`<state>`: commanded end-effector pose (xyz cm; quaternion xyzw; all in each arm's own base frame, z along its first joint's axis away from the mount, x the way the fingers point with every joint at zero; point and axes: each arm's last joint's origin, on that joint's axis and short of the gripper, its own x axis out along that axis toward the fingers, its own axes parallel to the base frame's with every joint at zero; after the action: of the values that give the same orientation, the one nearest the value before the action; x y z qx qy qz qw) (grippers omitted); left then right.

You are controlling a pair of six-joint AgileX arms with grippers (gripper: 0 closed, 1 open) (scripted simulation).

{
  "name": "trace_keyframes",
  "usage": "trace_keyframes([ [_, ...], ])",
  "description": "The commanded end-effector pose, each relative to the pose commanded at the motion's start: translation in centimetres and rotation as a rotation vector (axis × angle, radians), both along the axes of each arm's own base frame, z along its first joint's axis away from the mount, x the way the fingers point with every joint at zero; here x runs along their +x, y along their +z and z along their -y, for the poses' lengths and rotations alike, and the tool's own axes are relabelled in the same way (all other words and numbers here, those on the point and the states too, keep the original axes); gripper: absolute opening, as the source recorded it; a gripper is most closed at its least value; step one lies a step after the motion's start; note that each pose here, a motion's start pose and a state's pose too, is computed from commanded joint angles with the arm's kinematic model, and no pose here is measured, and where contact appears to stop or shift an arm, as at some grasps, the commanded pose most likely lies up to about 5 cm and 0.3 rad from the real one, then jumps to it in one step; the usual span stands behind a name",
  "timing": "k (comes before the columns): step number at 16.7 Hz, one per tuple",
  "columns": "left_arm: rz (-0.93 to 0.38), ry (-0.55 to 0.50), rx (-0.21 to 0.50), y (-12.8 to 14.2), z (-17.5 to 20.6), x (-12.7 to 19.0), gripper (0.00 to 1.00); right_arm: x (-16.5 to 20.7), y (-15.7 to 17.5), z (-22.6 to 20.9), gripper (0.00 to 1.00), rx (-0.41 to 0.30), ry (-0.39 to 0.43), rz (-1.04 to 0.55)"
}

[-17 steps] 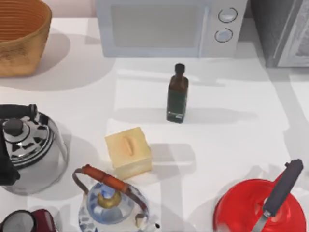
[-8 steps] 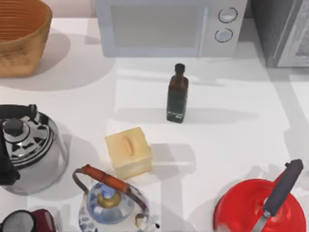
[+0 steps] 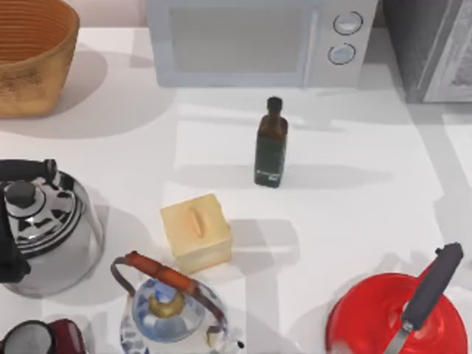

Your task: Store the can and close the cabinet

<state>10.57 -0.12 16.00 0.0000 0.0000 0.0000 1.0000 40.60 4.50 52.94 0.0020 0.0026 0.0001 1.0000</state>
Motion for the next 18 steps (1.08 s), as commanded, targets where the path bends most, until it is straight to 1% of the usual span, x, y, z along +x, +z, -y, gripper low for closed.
trace_keyframes([
  [7,0.0,0.0,0.0,0.0,0.0,0.0,1.0,0.0,0.0,-0.1,1.0,0.0,0.002,0.0],
  [11,0.0,0.0,0.0,0.0,0.0,0.0,1.0,-0.4,-0.4,0.6,1.0,-0.005,-0.021,-0.036],
  [14,0.0,0.0,0.0,0.0,0.0,0.0,1.0,-2.3,-0.4,1.5,1.0,-0.008,-0.041,-0.066],
  [16,0.0,0.0,0.0,0.0,0.0,0.0,1.0,-4.5,-0.6,2.0,1.0,-0.009,-0.049,-0.08],
  [18,0.0,0.0,0.0,0.0,0.0,0.0,1.0,-7.5,-1.3,2.5,1.0,-0.01,-0.052,-0.091],
])
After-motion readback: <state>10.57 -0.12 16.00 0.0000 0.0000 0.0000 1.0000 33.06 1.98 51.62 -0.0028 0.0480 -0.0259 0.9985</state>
